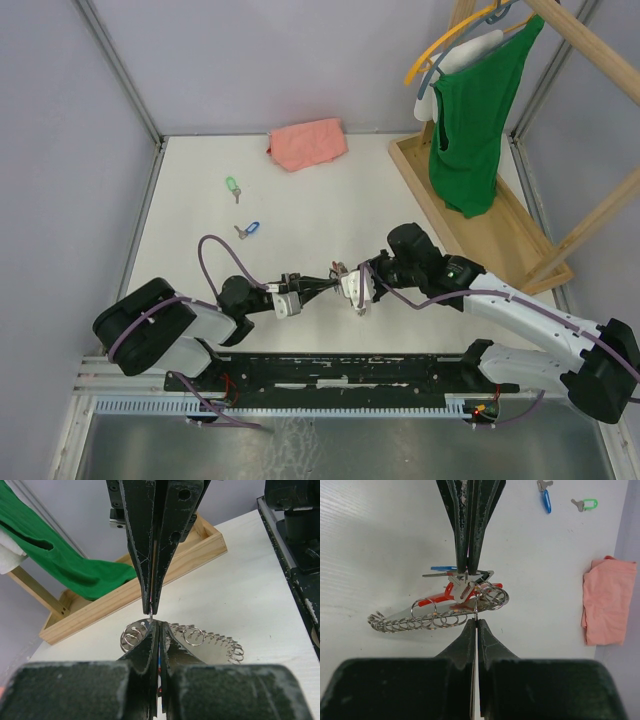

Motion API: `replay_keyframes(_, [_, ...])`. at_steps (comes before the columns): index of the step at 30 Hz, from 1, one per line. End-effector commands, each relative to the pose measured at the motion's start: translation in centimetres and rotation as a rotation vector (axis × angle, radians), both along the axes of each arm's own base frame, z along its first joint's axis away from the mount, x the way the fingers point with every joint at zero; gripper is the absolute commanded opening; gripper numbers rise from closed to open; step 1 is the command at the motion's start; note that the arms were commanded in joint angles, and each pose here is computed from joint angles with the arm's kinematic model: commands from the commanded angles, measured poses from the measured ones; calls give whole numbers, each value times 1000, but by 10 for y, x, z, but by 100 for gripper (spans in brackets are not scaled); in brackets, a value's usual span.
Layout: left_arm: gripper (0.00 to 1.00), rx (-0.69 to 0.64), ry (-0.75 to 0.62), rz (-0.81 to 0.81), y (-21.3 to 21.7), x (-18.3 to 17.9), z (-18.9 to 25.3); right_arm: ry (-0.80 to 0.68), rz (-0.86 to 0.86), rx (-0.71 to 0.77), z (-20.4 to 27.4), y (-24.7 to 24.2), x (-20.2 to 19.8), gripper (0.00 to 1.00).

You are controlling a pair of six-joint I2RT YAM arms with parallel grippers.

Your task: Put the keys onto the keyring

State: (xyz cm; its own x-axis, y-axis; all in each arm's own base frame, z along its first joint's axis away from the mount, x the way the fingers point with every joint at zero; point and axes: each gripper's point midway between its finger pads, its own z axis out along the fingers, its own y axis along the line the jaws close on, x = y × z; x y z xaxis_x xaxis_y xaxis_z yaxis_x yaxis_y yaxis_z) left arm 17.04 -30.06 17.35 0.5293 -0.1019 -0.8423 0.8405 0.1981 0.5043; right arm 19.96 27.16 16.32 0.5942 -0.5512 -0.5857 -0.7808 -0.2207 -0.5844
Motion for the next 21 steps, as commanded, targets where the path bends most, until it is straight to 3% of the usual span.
replay_keyframes(1, [3,-164,-210,-18,3,-7,59,-61,38,63,19,11,1,1])
replay_keyframes(21, [3,-171,-185,-5,1,-2,60,-49,57,72,19,14,-4,1])
